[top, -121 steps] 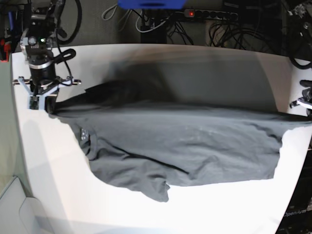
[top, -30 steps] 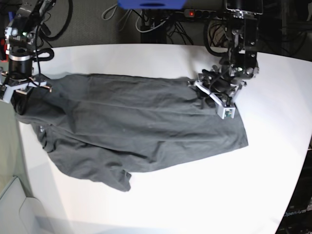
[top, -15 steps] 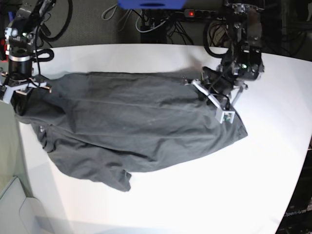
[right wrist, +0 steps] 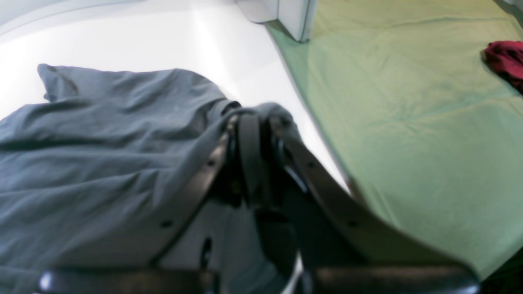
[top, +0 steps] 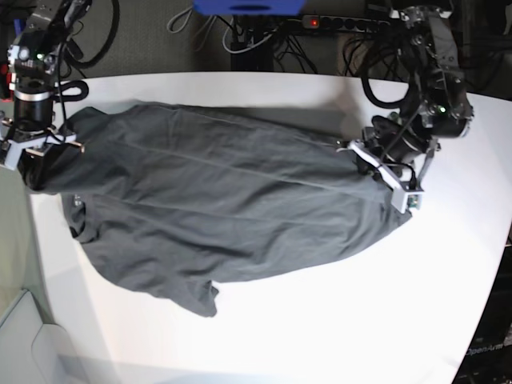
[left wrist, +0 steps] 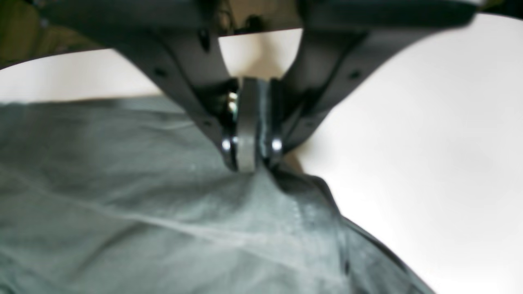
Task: Layout the t-shirt on the table in an organized manner, then fold the t-shirt properly
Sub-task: 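Lift the shirt with both grippers, stretching it between them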
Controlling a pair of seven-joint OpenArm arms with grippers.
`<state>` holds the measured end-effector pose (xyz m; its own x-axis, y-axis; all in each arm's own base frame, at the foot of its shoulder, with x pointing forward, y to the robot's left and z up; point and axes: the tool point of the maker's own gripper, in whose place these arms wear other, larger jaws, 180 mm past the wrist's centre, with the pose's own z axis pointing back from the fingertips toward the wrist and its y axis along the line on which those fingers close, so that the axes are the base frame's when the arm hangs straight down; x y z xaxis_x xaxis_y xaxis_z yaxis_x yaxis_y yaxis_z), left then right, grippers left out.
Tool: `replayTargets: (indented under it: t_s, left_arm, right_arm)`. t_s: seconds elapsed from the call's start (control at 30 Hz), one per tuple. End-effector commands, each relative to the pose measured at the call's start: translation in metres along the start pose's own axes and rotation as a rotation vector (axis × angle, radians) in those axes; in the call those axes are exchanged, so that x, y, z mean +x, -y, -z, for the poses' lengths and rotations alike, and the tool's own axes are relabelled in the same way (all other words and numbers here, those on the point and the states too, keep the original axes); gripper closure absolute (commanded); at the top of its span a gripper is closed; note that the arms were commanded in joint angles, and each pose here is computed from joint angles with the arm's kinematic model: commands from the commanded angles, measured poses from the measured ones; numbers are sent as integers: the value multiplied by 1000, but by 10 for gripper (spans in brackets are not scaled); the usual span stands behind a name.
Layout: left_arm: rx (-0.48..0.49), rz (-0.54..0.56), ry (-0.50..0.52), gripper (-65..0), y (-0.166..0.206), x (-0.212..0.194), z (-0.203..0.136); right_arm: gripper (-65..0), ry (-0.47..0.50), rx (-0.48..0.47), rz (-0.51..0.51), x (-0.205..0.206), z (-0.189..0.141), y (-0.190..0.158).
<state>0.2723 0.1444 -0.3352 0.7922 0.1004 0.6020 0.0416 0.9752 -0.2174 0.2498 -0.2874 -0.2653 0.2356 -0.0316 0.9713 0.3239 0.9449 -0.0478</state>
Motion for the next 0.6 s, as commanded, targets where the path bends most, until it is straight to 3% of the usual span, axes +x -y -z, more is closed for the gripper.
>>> replayTargets:
  t_s: [0.0,0.3,0.57]
  left_arm:
    - [-19,5,37,-2,0,12,-7]
    - [-216,-53,64,-2,4,25,-30]
    - [-203,-156,183,-2,-33,53,-58]
  right_arm:
    - [0,58,2,-16,17,0,2]
    - [0,119,-16,-28,37,5,12]
    - [0,241,-41,-14,68,10,16]
